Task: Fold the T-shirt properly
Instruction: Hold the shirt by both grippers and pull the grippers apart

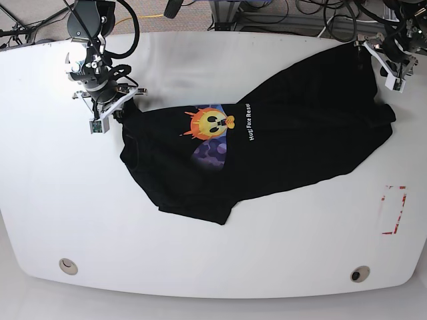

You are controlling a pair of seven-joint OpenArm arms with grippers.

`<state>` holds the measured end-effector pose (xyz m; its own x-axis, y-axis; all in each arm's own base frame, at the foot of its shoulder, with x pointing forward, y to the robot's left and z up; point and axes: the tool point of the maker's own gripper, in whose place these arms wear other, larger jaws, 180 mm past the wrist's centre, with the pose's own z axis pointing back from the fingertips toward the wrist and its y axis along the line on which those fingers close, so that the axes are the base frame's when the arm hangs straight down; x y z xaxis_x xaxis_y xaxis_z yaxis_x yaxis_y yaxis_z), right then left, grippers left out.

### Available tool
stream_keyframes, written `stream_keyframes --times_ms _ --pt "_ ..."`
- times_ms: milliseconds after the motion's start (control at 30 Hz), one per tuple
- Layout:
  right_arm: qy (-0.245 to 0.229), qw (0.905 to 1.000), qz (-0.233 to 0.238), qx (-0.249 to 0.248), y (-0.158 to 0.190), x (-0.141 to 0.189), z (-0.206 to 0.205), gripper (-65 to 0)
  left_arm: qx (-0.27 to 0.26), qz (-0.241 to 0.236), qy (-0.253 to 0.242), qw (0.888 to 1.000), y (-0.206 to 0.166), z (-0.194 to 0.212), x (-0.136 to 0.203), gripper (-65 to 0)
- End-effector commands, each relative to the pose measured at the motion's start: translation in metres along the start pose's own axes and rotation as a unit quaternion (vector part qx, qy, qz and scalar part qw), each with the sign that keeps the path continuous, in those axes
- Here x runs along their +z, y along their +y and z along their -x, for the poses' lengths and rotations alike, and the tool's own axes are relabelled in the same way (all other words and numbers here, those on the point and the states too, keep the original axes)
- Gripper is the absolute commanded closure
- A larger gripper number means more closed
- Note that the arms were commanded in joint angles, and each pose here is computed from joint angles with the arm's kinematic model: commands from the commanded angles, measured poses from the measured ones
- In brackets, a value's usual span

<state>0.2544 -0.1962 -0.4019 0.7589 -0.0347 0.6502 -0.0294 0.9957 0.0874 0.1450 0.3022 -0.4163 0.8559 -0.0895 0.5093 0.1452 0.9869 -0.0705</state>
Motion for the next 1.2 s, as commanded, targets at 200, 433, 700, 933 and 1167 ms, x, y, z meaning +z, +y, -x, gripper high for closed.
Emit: stream_keyframes --times_ms 200,433,700,933,1167 --pt "-0.028 0.9996 -0.003 0.006 0.000 0.004 -0.017 0.0 -0.013 0.039 0.077 0.996 -0.025 0.040 -0.013 -26.5" --pt "-0.026 0.9996 -0.003 0.005 0.000 0.004 -0.015 0.0 -0.033 0.077 0.109 0.991 -0.055 0.060 -0.019 0.0" --pt "-0.024 0.9997 -0.003 0.005 0.000 0.004 -0.013 0.0 -0.033 0.069 0.107 0.991 -0.049 0.059 -0.015 0.0" --pt "-0.032 0.9984 -0.038 -0.028 0.014 0.004 -0.015 -21.6 -0.039 0.031 0.101 0.994 -0.014 0.048 -0.002 0.0" --pt "-0.042 0.9949 -0.074 -0.054 0.023 0.006 -0.022 -24.3 -0.061 0.016 0.103 0.993 0.004 0.039 0.004 0.0"
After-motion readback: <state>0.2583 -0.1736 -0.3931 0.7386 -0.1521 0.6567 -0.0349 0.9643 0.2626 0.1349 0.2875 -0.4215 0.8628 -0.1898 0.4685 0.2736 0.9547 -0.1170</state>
